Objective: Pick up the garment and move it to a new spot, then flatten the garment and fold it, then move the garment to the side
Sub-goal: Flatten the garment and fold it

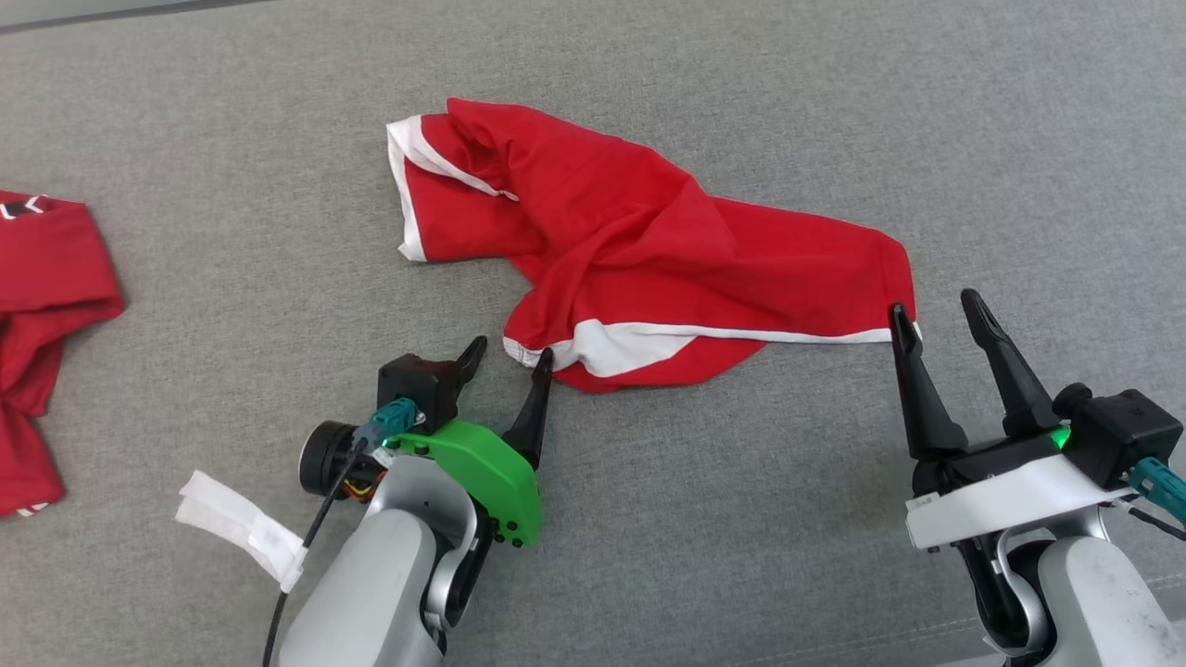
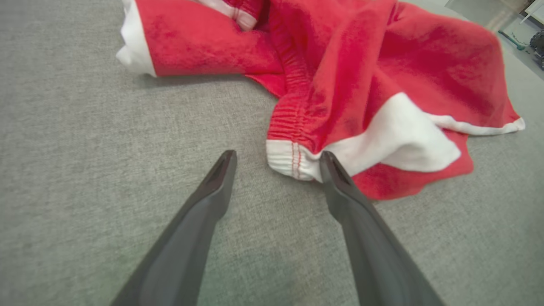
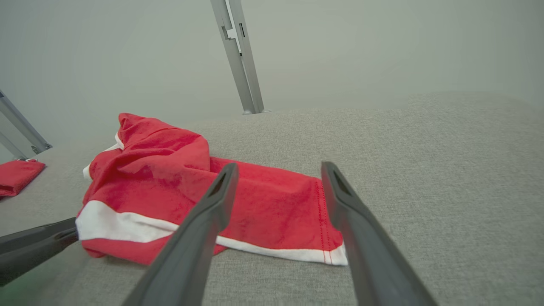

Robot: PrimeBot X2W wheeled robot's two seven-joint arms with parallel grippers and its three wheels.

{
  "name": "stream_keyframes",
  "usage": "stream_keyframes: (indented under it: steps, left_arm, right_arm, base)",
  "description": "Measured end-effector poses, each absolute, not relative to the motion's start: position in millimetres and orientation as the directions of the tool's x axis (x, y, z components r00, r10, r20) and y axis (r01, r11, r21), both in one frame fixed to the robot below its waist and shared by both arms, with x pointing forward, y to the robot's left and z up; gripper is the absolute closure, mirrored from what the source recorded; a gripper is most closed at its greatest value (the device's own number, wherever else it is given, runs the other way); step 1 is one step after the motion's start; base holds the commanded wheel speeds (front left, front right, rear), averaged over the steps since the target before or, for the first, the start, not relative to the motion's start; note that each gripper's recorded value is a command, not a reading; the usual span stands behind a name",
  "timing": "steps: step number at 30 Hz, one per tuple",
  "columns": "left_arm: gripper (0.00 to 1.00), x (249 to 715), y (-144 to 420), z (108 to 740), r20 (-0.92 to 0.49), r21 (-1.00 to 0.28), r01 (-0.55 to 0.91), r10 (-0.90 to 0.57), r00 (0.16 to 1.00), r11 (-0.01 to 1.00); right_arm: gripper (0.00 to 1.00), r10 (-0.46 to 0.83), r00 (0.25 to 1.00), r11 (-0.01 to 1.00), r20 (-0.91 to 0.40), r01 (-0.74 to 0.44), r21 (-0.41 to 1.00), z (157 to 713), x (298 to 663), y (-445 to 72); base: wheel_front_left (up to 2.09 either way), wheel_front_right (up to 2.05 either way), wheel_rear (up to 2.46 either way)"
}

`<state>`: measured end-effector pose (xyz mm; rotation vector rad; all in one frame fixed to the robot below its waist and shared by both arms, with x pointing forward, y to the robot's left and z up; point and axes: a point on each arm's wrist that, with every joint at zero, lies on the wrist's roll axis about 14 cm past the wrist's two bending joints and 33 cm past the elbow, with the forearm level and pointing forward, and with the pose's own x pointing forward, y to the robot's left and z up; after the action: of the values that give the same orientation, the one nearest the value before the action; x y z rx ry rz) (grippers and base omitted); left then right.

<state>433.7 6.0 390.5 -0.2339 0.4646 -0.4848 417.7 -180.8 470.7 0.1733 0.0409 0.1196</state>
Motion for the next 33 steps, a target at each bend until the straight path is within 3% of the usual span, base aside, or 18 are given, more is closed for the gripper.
stream_keyframes:
  steps: [2, 3, 4, 10, 16, 24, 25, 26, 27, 33]
  left_arm:
    - [0.00, 434.8, 1.6, 386.3, -0.379, -0.331, 0.403, -0.511, 0.771, 0.853]
    - [0.62, 435.4, -0.4, 385.2, -0.380, -0.336, 0.407, -0.518, 0.767, 0.849]
    - [1.00, 437.3, -2.6, 385.0, -0.375, -0.340, 0.413, -0.524, 0.765, 0.845]
    - [1.00, 443.6, -2.0, 387.7, -0.352, -0.331, 0.418, -0.522, 0.777, 0.846]
    - [1.00, 446.5, 4.6, 397.0, -0.322, -0.309, 0.417, -0.507, 0.800, 0.855]
    - [1.00, 442.5, 8.2, 399.4, -0.315, -0.301, 0.416, -0.502, 0.805, 0.858]
    - [1.00, 442.0, 8.8, 399.5, -0.316, -0.300, 0.416, -0.501, 0.806, 0.858]
    - [1.00, 441.9, 9.3, 400.3, -0.314, -0.299, 0.416, -0.500, 0.807, 0.859]
    - [1.00, 442.3, 9.6, 402.6, -0.306, -0.299, 0.417, -0.500, 0.810, 0.858]
    - [1.00, 446.2, 12.2, 420.7, -0.245, -0.288, 0.424, -0.494, 0.834, 0.859]
  right_arm:
    - [0.00, 0.113, 0.993, 0.979, -0.041, -0.104, 0.174, 466.5, 416.8, -184.0]
    - [0.00, 0.109, 0.993, 0.980, -0.045, -0.099, 0.174, 464.9, 416.6, -185.3]
    - [0.00, 0.105, 0.993, 0.980, -0.050, -0.095, 0.173, 463.2, 416.6, -186.5]
    - [0.00, 0.074, 0.994, 0.986, -0.083, -0.061, 0.153, 452.5, 414.5, -200.8]
    - [0.00, 0.062, 0.978, 0.990, -0.200, -0.035, 0.140, 417.1, 406.6, -211.9]
    - [0.00, 0.109, 0.954, 0.984, -0.278, -0.064, 0.166, 384.5, 423.7, -198.3]
    - [0.45, 0.113, 0.952, 0.983, -0.284, -0.066, 0.170, 381.8, 426.1, -197.1]
    - [0.60, 0.120, 0.951, 0.982, -0.286, -0.071, 0.174, 380.6, 427.9, -195.3]
    - [1.00, 0.127, 0.950, 0.981, -0.285, -0.077, 0.179, 379.7, 429.8, -193.4]
    - [1.00, 0.156, 0.953, 0.975, -0.258, -0.107, 0.193, 387.1, 437.4, -190.6]
  base:
    - [0.00, 0.00, 0.00]
    - [0.00, 0.00, 0.00]
    - [0.00, 0.00, 0.00]
    - [0.00, 0.00, 0.00]
    - [0.00, 0.00, 0.00]
    - [0.00, 0.00, 0.00]
    - [0.00, 0.00, 0.00]
    - [0.00, 0.00, 0.00]
    - [0.00, 0.00, 0.00]
    - [0.00, 0.00, 0.00]
